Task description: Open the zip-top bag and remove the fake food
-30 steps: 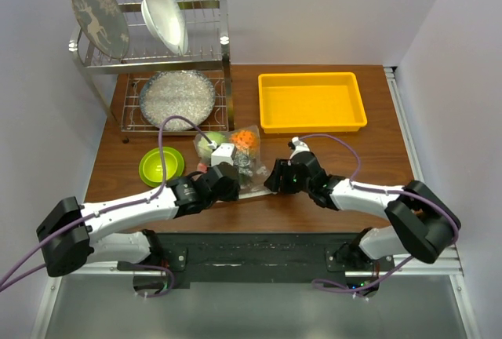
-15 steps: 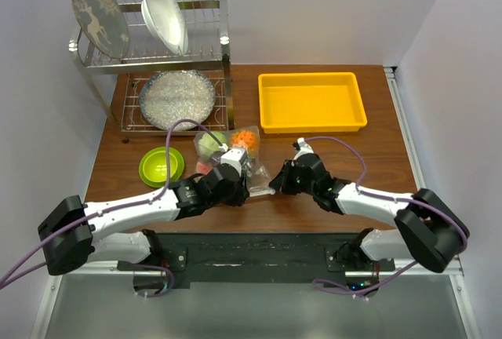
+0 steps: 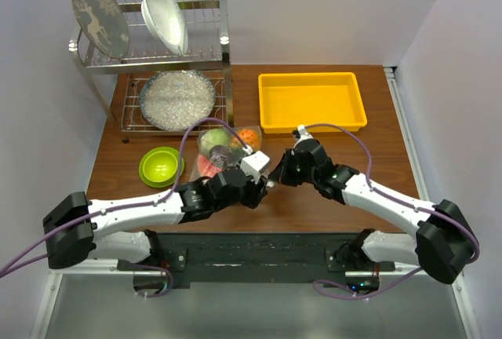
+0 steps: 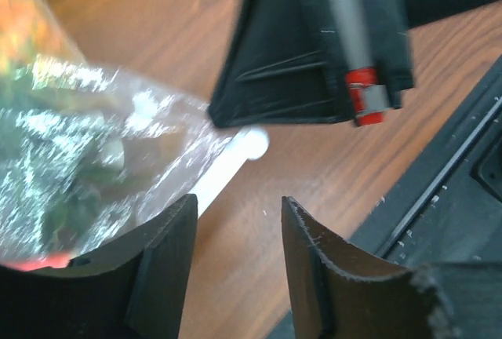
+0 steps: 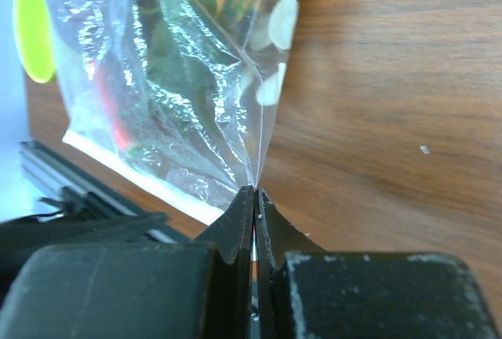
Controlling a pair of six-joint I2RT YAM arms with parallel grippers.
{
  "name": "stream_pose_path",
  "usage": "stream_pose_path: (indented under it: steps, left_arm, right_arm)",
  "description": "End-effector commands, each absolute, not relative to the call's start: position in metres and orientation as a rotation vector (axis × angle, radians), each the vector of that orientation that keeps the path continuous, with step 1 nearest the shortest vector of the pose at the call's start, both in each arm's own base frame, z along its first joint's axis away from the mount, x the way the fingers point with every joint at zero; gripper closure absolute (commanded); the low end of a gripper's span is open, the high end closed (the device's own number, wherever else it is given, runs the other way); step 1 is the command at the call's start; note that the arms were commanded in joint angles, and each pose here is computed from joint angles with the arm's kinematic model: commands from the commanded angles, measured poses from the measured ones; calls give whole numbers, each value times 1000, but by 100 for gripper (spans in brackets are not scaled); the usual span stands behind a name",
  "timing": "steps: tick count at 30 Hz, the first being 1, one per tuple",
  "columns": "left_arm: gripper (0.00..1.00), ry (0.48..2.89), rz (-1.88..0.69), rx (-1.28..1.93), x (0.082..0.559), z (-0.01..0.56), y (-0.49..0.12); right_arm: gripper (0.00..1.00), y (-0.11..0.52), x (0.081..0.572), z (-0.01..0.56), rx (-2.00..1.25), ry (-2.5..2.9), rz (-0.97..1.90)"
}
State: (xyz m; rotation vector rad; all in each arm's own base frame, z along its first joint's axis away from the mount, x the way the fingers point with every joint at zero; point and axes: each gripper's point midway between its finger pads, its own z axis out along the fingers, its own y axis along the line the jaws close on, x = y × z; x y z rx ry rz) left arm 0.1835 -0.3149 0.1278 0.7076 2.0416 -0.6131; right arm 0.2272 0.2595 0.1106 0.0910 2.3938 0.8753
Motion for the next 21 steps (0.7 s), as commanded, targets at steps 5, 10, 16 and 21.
stream_pose_path:
  steps: [5, 10, 16, 21]
  left_arm:
    - [43, 1739, -432, 728, 209, 179, -322]
    - [39, 1594, -406, 676, 212, 200, -312]
    - [42, 1334, -396, 750, 199, 202, -291]
    - [45, 1167, -371, 750, 191, 214, -279]
  right_arm:
    - [100, 274, 219, 139, 250, 2535, 933]
    - [100, 271, 218, 149, 353, 2655, 829]
    - [100, 268, 222, 166, 408, 2682, 756]
    - [100, 266, 224, 170, 447, 2697, 716]
